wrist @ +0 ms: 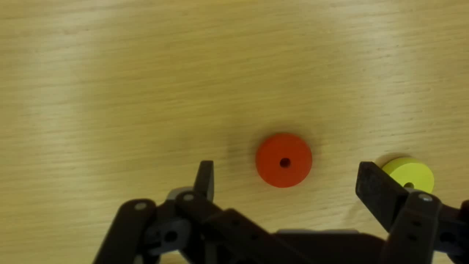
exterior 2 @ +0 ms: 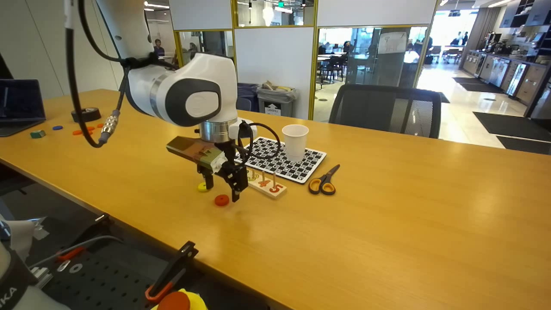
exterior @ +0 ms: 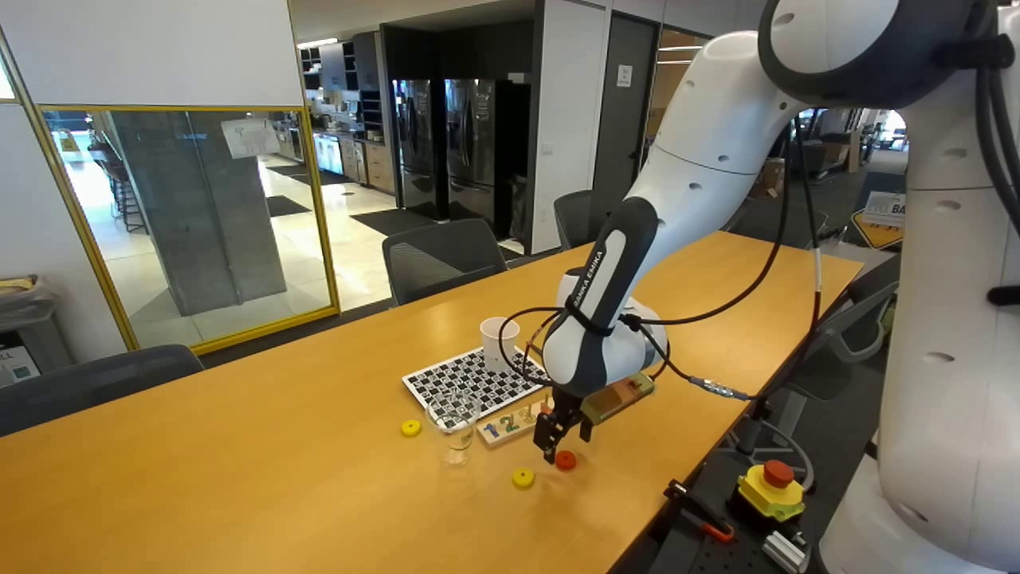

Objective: Pick up the orange tokens from the table and put them in the white cup. Put the yellow tokens in the colourless cup.

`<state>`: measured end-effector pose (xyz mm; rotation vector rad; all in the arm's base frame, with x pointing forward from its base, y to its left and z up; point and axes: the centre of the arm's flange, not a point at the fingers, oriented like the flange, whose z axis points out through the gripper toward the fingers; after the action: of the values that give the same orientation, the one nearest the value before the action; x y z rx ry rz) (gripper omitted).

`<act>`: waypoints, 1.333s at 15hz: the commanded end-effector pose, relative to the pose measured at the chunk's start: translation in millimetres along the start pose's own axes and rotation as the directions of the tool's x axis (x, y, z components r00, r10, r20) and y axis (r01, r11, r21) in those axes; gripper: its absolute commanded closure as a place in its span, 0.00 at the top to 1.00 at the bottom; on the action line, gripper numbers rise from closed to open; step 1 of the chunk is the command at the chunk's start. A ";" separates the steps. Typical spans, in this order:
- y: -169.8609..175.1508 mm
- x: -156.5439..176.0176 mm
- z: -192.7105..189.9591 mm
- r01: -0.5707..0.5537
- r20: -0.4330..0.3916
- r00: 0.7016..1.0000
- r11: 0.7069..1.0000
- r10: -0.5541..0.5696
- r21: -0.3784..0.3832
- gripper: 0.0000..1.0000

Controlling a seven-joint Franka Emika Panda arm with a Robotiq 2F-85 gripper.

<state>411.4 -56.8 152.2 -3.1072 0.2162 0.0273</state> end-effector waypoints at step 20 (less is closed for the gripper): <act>1.2 -5.8 2.9 0.012 -0.057 0.998 1.000 -0.012 -0.008 0.17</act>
<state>405.2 -57.5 140.6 -3.1067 0.2102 0.0042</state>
